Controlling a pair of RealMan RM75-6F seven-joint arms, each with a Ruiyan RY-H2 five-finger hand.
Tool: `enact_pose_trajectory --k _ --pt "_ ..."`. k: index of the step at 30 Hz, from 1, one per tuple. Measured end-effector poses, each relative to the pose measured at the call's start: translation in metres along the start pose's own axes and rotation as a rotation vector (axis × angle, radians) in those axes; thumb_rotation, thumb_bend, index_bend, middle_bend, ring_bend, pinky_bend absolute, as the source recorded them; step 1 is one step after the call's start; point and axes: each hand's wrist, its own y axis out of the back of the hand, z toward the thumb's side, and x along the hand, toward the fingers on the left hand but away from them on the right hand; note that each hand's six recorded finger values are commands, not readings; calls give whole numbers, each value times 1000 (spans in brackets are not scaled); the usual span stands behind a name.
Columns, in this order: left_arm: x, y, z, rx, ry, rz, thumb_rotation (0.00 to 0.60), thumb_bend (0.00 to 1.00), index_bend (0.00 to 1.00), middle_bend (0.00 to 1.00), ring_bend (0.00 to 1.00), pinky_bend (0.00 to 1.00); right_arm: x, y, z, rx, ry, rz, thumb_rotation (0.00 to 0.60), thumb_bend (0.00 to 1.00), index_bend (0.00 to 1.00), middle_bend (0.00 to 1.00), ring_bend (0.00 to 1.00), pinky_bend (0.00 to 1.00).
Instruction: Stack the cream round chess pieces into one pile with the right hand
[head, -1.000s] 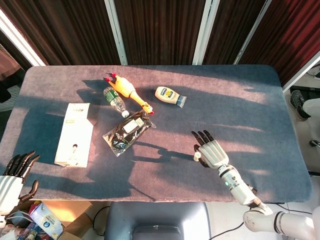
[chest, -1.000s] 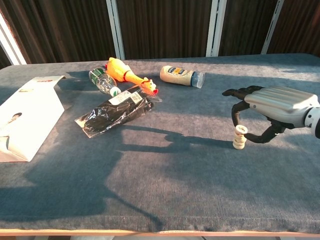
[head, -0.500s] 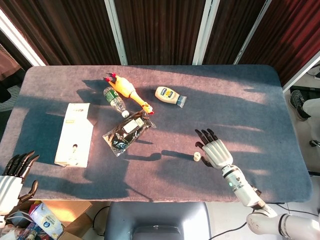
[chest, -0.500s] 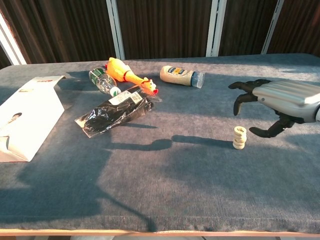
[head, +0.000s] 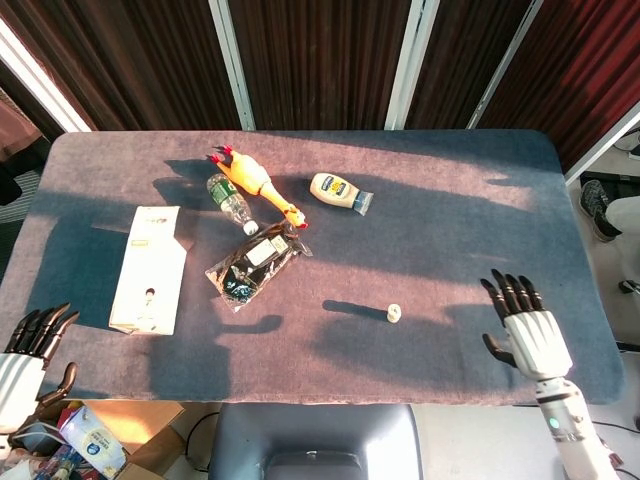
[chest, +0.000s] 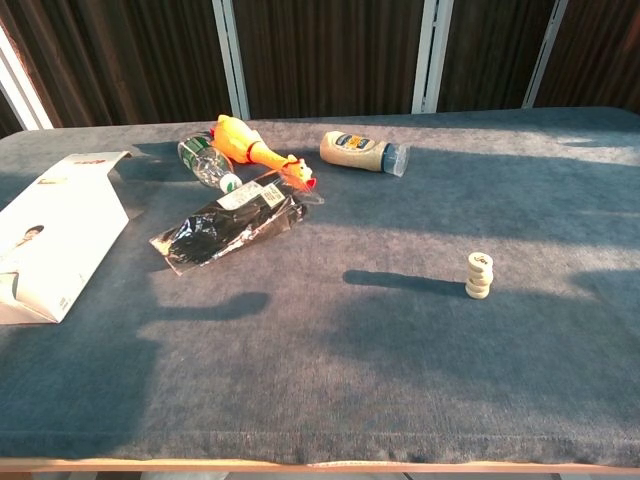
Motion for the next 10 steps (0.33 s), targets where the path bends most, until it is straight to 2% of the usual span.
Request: enact_pose_trajectory --k 2,5,10 --pt "-1 0 2 2 -8 2 600 538 0 0 0 34 12 5 -5 -11 -11 -21 600 424 93 0 0 0" --pt "-1 0 2 3 -8 3 600 538 0 0 0 34 19 11 -3 -24 16 -41 600 424 93 0 0 0" --pt "-2 0 1 2 -6 1 600 538 0 0 0 34 23 11 -3 -21 27 -32 600 424 94 0 0 0"
